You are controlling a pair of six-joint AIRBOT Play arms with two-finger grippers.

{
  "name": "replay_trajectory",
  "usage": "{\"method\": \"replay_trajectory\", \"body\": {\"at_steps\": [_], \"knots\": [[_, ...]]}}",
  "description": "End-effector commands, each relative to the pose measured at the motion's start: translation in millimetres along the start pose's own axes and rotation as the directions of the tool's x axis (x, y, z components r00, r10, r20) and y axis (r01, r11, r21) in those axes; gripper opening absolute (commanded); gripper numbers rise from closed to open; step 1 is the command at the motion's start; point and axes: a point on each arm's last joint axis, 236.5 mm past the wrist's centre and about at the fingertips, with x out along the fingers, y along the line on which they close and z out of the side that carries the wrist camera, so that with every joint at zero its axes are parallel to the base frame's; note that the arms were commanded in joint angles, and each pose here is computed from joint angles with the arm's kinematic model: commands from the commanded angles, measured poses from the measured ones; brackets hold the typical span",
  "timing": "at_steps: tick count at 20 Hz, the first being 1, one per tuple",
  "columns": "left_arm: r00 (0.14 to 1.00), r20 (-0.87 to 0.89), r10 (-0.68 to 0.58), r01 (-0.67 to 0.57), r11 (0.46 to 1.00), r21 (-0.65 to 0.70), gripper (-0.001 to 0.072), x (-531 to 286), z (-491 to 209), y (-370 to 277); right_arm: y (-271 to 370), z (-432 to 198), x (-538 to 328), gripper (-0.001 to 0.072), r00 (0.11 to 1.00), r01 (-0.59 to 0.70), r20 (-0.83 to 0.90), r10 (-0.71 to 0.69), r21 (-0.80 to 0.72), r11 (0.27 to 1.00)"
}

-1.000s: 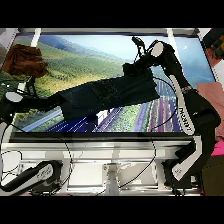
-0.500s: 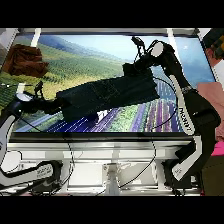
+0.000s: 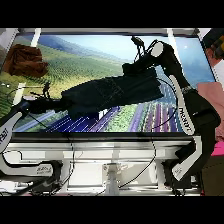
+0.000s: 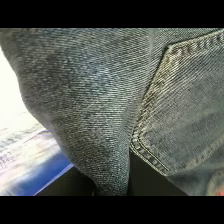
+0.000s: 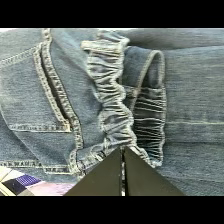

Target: Fold the clothes and pants, and hang the long-sleeved shirts on hangers.

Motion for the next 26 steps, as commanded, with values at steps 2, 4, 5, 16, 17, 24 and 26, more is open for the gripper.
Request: {"method": "replay_trajectory", "body": {"at_steps": [2, 4, 5, 16, 17, 24, 26], "knots": [[0.992, -0.017, -0.123, 0.124, 0.988, 0.087, 0.0050, -22.9, 6.9, -48.5, 12.1, -4.4, 19.2, 0.0021, 1.000, -0.004, 0.005, 0.004, -0.015, 1.000], [0.984, -0.012, -0.177, 0.176, 0.968, 0.180, 0.0050, -49.9, 12.8, -85.4, 17.6, -8.6, 35.8, 0.0020, 1.000, 0.006, 0.013, -0.005, -0.023, 1.000], [0.980, 0.000, -0.199, 0.194, 0.953, 0.231, 0.0051, -66.3, 15.6, -105.5, 18.9, -10.4, 44.5, 0.0020, 1.000, 0.014, 0.022, -0.014, -0.019, 1.000], [0.897, 0.310, -0.316, 0.118, 0.845, 0.521, 0.0050, -194.9, 26.6, -227.5, 118.8, -82.7, 160.3, 0.0019, 0.992, -0.076, -0.095, 0.084, 0.084, 0.994], [0.898, 0.306, -0.315, 0.120, 0.847, 0.517, 0.0050, -192.2, 27.4, -226.6, 142.2, -92.8, 170.1, 0.0019, 0.989, -0.101, -0.099, 0.106, 0.060, 0.993], [0.940, 0.181, -0.289, 0.171, 0.858, 0.485, 0.0051, -141.9, 20.2, -216.0, 219.6, -147.9, 190.5, 0.0019, 0.986, -0.120, -0.138, 0.095, -0.191, 0.974], [0.954, 0.142, -0.265, 0.170, 0.864, 0.473, 0.0051, -125.3, 17.5, -207.4, 192.9, -146.2, 186.1, 0.0019, 0.986, -0.062, -0.164, 0.026, -0.216, 0.974]]}}
